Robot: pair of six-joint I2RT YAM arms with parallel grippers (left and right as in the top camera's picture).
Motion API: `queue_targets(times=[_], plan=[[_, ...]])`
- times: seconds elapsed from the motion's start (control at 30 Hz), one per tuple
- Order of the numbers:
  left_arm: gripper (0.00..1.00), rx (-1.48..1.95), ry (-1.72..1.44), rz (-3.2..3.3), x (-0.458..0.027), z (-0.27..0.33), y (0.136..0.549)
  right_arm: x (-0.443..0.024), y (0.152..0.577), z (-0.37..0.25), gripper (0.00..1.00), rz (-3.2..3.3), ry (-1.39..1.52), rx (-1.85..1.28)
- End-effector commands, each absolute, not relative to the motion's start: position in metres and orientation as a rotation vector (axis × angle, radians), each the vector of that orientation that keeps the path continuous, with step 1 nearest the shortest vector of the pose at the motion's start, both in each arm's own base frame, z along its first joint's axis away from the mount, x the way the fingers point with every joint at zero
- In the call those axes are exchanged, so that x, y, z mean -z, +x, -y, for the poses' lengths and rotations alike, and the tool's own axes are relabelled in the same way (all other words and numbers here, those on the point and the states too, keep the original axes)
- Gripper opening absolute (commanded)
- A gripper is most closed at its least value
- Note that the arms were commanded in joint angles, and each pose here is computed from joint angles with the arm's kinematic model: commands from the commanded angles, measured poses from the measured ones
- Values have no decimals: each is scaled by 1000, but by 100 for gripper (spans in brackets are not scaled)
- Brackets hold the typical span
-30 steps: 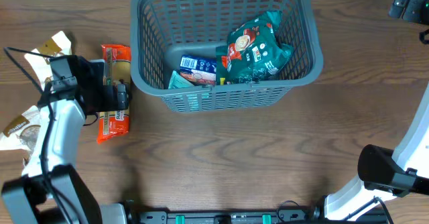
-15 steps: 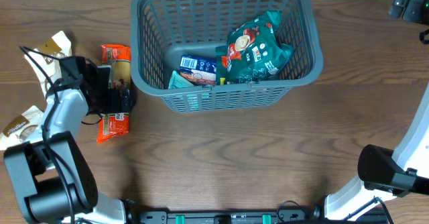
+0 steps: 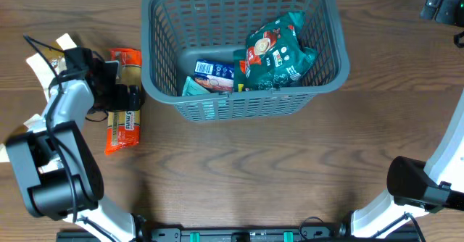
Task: Pack container
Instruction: 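Close the left gripper on the spaghetti packet and lift it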
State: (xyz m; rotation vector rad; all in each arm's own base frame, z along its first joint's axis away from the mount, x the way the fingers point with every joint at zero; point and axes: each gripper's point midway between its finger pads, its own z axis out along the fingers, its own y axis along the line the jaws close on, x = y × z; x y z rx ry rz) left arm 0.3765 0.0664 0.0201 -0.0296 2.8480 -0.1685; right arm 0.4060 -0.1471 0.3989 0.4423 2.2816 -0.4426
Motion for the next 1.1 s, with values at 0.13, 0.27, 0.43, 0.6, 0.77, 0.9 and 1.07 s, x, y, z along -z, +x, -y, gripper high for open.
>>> queue_targets(times=[0.13, 0.27, 0.43, 0.6, 0.77, 0.9, 1.07], plan=[[98, 135, 26, -2848, -18, -67, 393, -412, 397, 150, 99, -2241, 473, 453], [98, 143, 18, -2865, -11, -67, 392, -412, 397, 150, 99, -2241, 473, 453], [98, 156, 5, -2893, 0, -66, 389, -412, 397, 150, 99, -2241, 473, 453], [98, 162, 4, -2905, 5, -66, 388, -412, 397, 150, 99, -2241, 473, 453], [98, 175, -1, -2900, 5, -64, 389, -412, 397, 150, 99, -2241, 473, 453], [70, 189, 1, -2896, 4, -63, 390, -412, 397, 150, 99, -2241, 473, 453], [49, 189, 1, -2896, 4, -63, 389, -412, 397, 150, 99, -2241, 473, 453]])
